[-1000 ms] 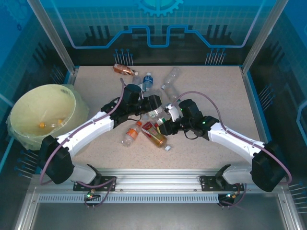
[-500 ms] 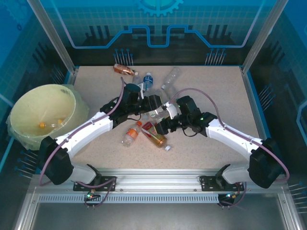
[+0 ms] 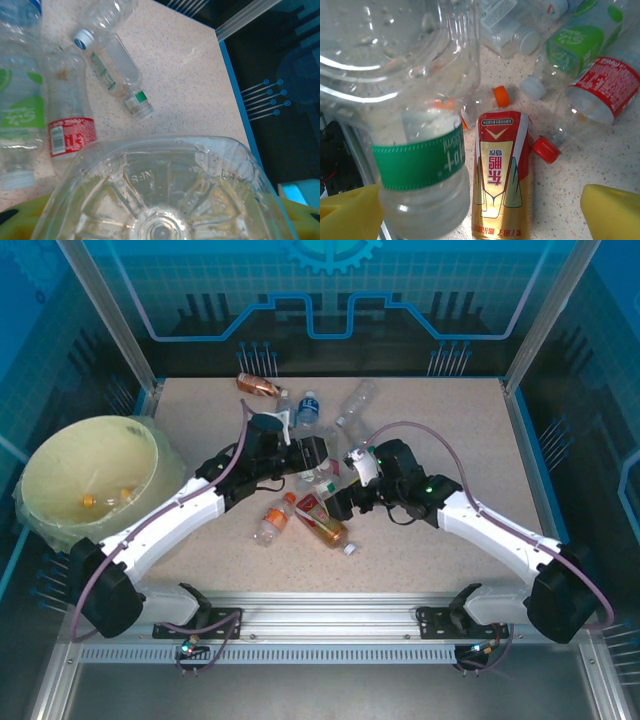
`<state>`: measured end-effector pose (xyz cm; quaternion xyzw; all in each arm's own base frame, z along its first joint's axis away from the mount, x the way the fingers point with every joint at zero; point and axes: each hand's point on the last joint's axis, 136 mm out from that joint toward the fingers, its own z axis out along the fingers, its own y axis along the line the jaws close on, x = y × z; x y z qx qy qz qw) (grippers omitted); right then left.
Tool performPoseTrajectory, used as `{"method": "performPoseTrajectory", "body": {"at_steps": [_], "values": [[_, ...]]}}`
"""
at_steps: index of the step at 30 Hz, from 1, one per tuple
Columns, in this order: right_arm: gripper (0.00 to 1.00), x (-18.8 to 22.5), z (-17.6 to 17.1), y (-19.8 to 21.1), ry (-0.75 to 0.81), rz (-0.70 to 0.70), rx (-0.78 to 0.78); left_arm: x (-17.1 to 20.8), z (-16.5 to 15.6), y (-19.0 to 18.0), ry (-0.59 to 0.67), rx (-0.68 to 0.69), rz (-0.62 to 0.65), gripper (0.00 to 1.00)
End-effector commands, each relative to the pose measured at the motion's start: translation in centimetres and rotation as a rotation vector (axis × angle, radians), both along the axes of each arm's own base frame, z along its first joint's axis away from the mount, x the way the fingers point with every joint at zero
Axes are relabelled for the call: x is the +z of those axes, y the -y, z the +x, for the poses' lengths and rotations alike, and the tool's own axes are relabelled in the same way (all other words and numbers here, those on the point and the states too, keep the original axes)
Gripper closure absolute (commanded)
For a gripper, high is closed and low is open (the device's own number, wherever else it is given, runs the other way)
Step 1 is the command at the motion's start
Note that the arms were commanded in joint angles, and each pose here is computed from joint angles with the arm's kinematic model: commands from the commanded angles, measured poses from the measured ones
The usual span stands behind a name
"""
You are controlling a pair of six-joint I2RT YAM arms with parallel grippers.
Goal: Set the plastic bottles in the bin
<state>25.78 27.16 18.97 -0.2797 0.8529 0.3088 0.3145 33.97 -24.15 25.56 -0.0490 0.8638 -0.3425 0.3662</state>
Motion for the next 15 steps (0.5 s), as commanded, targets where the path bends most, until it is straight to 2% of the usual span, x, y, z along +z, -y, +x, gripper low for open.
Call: {"method": "performPoseTrajectory", "body": {"at_steps": [1,9,15], "values": [[0.00,2.0,0.6,0.8,0.097,-0.009,-0.042,2.9,-0.3,-2.5,0.083,0.041,0.064,0.50],[0.00,4.5,1.4,3.1,0.243,-0.007,-0.149,6.3,-1.6,-7.6,0.172,0.144,0.136,0.50],[0.00,6.1,1.6,5.2,0.365,0.018,-0.238,10.8,-3.8,-12.0,0.282,0.226,0.223,0.50]]}}
